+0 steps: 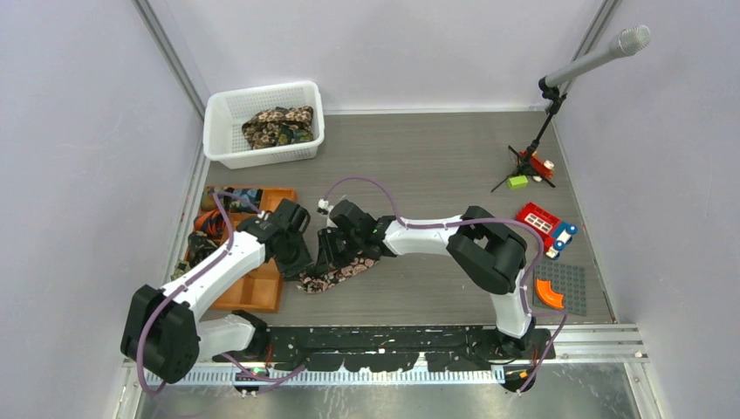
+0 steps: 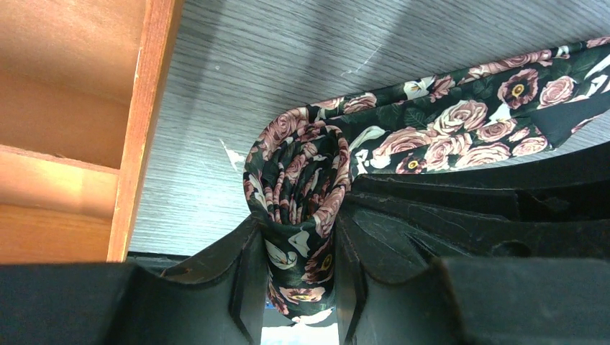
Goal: Roll the ties
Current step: Roll the tie at the center of the board.
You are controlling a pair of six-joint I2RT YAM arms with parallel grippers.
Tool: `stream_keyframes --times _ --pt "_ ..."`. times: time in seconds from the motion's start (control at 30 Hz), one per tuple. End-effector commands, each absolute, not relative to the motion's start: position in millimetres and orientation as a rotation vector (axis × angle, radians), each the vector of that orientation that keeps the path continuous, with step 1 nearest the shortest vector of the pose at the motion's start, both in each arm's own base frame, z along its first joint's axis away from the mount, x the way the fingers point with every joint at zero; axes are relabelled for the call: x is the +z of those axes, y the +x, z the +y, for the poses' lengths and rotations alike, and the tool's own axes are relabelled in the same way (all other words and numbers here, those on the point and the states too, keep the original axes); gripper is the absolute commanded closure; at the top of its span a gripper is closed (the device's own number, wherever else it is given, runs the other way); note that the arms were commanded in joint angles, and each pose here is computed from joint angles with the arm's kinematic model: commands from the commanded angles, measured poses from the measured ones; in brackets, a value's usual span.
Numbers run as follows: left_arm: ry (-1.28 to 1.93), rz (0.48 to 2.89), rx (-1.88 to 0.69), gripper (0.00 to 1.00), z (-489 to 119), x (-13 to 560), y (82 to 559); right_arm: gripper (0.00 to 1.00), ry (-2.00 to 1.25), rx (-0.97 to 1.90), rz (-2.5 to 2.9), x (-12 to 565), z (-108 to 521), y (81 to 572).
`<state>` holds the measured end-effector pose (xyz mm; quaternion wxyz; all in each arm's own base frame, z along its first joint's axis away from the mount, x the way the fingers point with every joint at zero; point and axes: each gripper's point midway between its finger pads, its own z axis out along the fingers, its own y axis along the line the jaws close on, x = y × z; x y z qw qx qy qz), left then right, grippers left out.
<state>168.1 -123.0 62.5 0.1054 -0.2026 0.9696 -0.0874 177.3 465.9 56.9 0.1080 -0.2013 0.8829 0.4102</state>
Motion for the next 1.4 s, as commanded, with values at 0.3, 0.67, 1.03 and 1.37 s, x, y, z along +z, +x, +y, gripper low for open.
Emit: stream_keyframes --times 0.3,0.67,1.03,1.37 --pt "-0.496 2.873 -0.127 0.67 -127 80 182 0.8 -0.494 1.377 2.541 56 491 173" --pt "-0.353 2.896 0.127 0.69 -125 72 181 0.81 -0.492 1.344 2.534 61 482 174" --pt "-0.243 2.892 0.348 0.7 -127 62 187 0.81 -0.345 1.136 2.568 64 428 202" --pt "-0.145 2.884 0.492 0.71 -135 54 191 0.81 -0.21 0.912 2.576 75 357 223"
